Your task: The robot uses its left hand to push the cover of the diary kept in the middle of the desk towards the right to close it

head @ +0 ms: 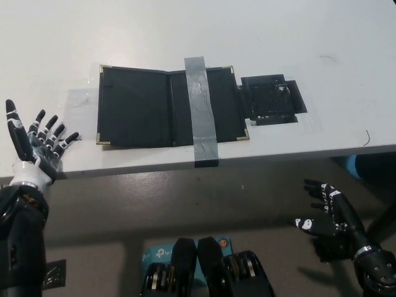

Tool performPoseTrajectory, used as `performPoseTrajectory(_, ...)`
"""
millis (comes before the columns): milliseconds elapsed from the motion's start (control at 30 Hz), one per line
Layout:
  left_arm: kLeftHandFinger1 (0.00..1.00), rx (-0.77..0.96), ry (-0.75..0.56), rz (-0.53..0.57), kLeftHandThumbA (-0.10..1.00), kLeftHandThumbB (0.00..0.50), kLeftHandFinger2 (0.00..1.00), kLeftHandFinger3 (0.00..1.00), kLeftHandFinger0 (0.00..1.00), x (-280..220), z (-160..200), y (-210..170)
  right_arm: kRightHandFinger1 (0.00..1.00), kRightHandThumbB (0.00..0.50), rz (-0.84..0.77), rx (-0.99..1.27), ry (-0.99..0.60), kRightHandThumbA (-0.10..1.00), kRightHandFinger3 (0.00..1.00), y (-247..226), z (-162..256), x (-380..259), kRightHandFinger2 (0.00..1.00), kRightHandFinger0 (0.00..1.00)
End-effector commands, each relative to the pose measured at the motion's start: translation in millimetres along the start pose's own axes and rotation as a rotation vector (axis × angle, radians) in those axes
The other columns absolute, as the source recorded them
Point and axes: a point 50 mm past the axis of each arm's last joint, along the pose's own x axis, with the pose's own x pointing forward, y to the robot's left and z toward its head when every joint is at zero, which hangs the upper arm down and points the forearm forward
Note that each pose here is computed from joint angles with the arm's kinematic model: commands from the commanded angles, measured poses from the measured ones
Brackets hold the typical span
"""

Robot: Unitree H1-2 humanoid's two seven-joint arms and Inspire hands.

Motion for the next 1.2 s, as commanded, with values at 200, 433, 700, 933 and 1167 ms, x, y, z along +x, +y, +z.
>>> performPoseTrajectory(200,1.0,-0.051,0.064,-0.106,1.0,0.257,1.0,1.0,1.0,8,-36,-70,0.91,0.492,0.009,-0.039,-0.052,1.0,0.86,-10,19,5,0.86,0.83)
performPoseTrajectory(433,1.0,-0.091,0.074,-0.16,1.0,0.254,1.0,1.0,1.0,5,-45,-99,0.92,0.488,0.018,-0.034,-0.053,1.0,0.87,-11,21,5,0.87,0.85)
performPoseTrajectory(700,1.0,-0.102,0.091,-0.179,1.0,0.255,1.0,1.0,1.0,-3,-60,-116,0.91,0.495,0.021,-0.041,-0.05,1.0,0.84,-11,22,6,0.85,0.84)
performPoseTrajectory(933,1.0,-0.116,0.105,-0.192,1.0,0.246,1.0,1.0,1.0,-6,-66,-118,0.9,0.48,0.021,-0.028,-0.057,1.0,0.83,-11,23,5,0.84,0.84)
performPoseTrajectory(1167,1.0,-0.177,0.068,-0.291,1.0,0.265,1.0,1.0,1.0,-8,-54,-140,0.91,0.485,0.019,-0.032,-0.052,1.0,0.83,-13,21,5,0.85,0.85)
